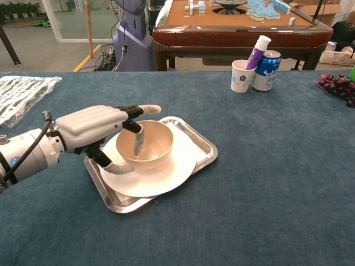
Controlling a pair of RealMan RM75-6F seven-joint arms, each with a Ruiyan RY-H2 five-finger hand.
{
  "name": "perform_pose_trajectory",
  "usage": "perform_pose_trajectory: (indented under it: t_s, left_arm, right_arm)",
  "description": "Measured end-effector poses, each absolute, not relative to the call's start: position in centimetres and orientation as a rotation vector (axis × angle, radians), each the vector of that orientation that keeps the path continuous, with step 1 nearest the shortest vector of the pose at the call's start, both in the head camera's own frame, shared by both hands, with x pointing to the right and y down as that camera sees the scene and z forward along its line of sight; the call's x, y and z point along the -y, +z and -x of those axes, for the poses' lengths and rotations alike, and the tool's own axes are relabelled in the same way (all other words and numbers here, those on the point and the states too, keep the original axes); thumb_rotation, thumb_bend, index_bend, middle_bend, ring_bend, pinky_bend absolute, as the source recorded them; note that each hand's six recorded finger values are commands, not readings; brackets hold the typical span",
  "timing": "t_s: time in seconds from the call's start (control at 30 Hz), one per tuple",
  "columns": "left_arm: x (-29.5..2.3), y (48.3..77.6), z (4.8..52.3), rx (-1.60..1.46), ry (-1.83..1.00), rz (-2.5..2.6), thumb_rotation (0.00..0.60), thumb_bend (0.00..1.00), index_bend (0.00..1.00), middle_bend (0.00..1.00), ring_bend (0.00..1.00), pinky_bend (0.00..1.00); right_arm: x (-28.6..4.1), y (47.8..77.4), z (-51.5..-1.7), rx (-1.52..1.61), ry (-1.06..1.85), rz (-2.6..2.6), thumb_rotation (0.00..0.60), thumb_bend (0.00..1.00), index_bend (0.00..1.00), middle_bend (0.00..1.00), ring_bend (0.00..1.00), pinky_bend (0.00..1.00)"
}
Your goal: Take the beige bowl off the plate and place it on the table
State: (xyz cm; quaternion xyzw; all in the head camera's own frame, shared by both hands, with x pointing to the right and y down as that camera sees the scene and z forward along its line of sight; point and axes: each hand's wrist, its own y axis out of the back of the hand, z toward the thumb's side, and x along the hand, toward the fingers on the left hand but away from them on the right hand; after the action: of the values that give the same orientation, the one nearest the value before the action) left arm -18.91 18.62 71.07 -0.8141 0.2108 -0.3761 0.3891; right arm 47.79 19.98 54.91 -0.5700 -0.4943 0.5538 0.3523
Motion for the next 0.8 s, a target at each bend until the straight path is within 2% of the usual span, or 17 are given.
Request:
perform_pose_trajectory:
  t_s: [0.27,0.8]
  left_arm:
    - [-18.76,71.26,18.92,-0.531,-0.962,2.073,0.6,0.31,0.56,0.0,0.0,0.07]
    - [-19.02,71.28,18.99,-0.534,-0.943,2.069,0.6,0.32,0.62,0.0,0.0,0.08]
  right_arm:
    - [-19.98,54.82,-47.95,1.286,1.432,1.473,0.6,0.0,0.47,0.56,0.43,0.44]
    - [-19.99,54.75,-47.98,1.286,1.43,1.47,0.6,0.0,0.47,0.56,0.43,0.44]
